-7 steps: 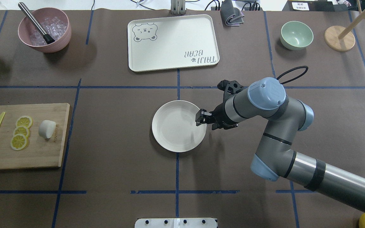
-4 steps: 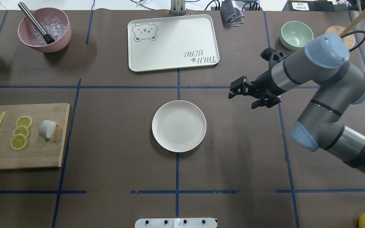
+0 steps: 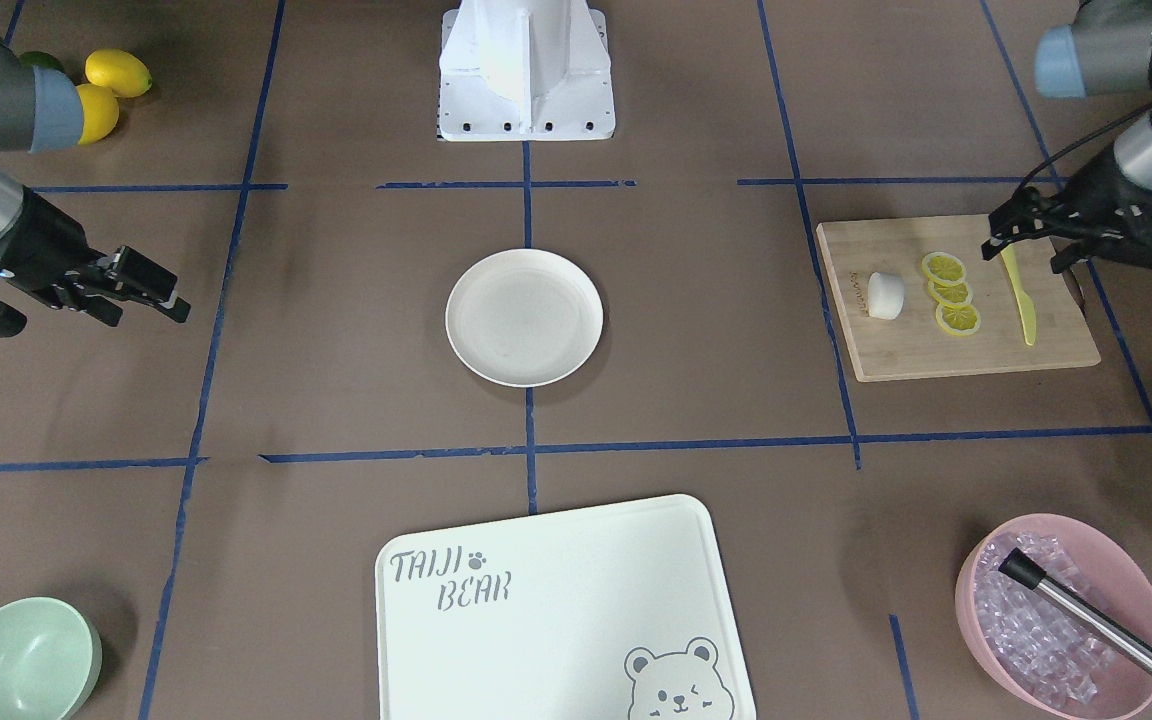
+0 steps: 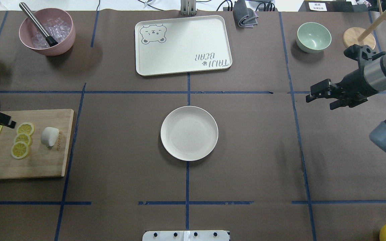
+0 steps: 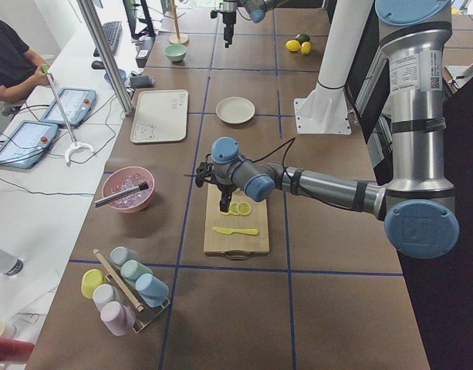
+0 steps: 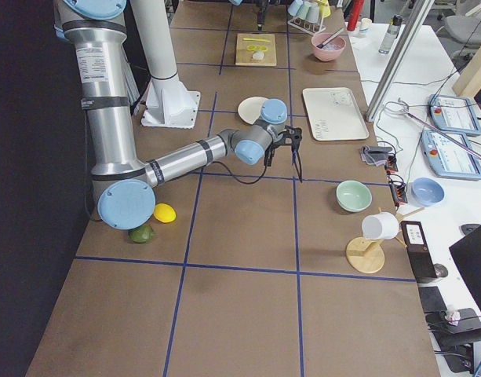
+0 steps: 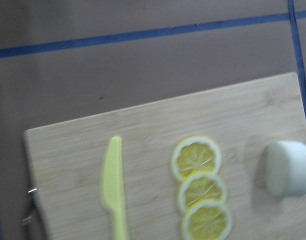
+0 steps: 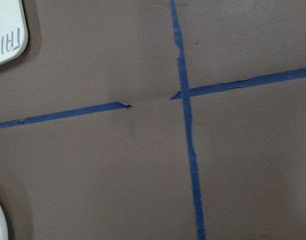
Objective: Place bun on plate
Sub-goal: 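Release the plate and lift the right gripper while the left arm reaches out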
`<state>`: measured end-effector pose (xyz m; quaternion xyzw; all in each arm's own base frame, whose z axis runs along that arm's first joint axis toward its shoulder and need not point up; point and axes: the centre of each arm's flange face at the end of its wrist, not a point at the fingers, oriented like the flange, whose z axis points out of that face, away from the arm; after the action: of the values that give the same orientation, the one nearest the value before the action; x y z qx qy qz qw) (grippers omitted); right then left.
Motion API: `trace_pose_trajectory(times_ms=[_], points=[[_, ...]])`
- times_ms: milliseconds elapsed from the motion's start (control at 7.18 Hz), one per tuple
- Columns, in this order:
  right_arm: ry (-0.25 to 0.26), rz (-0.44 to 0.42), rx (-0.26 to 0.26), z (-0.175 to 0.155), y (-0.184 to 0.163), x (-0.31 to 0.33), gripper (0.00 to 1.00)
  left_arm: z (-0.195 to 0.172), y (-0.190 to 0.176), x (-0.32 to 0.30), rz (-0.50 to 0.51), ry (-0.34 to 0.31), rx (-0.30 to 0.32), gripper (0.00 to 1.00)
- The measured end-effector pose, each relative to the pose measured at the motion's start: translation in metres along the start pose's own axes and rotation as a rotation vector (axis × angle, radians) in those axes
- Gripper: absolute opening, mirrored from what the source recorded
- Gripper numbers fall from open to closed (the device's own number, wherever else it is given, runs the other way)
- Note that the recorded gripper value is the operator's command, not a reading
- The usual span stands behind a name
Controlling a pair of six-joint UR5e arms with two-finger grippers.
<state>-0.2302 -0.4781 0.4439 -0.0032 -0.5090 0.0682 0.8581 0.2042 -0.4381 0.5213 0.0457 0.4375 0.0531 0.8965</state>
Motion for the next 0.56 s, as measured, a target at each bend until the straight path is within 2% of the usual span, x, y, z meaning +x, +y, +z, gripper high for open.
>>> trace_pose_trajectory(times_ms=[278, 557], points=[[0.022, -0.041, 0.003, -0.007, 0.002, 0.030, 1.00, 0.046, -0.001, 0.074, -0.017, -0.045, 0.033, 1.00], [0.026, -0.050, 0.002, -0.007, 0.003, 0.034, 1.00, 0.067, 0.002, 0.095, -0.007, -0.065, 0.037, 1.00]])
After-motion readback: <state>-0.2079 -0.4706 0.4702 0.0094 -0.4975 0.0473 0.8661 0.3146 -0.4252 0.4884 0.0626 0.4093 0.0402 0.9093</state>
